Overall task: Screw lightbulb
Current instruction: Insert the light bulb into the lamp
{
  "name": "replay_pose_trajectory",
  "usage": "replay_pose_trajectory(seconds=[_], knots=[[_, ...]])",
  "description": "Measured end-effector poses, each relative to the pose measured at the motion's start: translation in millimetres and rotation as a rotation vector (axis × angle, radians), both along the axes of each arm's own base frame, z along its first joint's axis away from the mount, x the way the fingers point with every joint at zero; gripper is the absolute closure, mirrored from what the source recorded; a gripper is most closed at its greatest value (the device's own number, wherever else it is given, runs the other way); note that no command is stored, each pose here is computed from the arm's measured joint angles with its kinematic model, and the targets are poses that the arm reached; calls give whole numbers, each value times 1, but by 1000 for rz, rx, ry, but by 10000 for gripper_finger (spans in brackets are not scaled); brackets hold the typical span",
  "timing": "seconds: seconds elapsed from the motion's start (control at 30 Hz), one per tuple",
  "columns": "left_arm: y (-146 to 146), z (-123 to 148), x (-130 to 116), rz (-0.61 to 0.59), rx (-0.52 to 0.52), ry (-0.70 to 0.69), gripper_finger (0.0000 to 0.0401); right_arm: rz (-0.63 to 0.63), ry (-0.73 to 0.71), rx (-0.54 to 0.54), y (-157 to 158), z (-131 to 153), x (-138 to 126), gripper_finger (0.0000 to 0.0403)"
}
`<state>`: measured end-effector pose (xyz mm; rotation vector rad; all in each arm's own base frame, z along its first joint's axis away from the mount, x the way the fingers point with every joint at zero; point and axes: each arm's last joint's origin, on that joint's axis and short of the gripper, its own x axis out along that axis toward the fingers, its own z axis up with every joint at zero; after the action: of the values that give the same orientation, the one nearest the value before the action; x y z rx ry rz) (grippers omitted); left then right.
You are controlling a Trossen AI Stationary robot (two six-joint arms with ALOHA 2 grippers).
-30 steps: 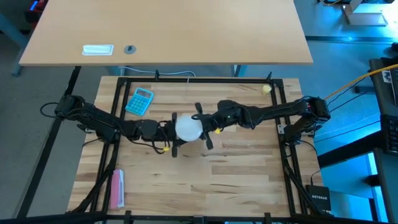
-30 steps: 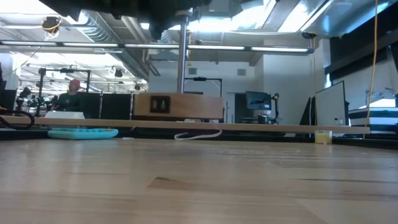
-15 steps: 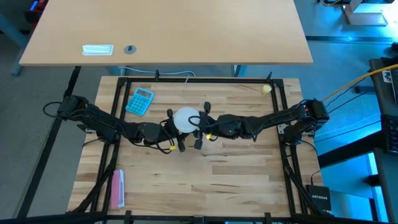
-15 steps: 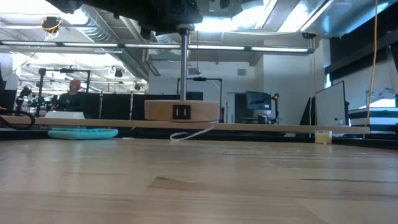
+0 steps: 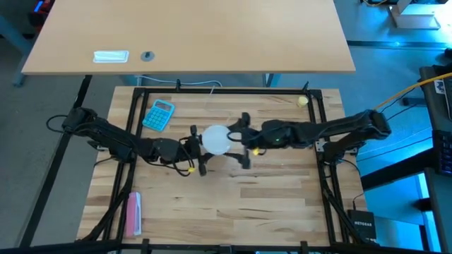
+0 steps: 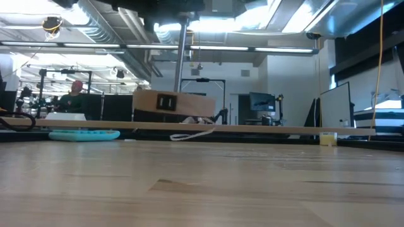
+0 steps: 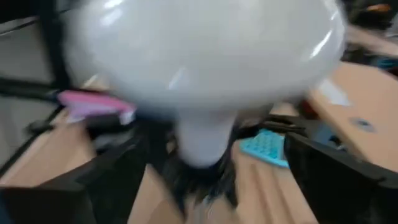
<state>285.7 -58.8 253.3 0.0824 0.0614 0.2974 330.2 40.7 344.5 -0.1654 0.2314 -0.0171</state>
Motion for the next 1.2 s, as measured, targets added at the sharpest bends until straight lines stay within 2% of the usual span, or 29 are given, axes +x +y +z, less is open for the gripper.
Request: replay_pose_trajectory(seconds=[0.1,0.2,0.33,0.43,0.6,0.7,0.8,0.93,1.1,1.2], knots=[[1,5,-1,-70,-13,-23,252,169,40,46,-6,2,-6,14],[3,6,0,-196,-47,-34,252,320,-12,88,-9,-2,1,27],[7,6,2,-325,-99,-40,252,376,-140,63,-16,-9,20,55],[10,5,3,-363,-115,-38,252,500,-203,66,-18,-16,33,72],[13,5,4,-418,-138,-28,252,616,-193,93,-14,-25,50,98],[12,4,3,-464,-143,-22,252,651,-190,89,-13,-24,51,129],[12,4,3,-473,-156,-25,252,648,-197,75,-13,-23,51,177],[12,3,3,-469,-163,-13,252,581,-173,57,-15,-25,52,263],[14,2,2,-362,-146,0,252,425,-107,19,-18,-22,45,260],[12,4,0,-224,-99,-8,252,230,-110,1,-15,-18,44,260]])
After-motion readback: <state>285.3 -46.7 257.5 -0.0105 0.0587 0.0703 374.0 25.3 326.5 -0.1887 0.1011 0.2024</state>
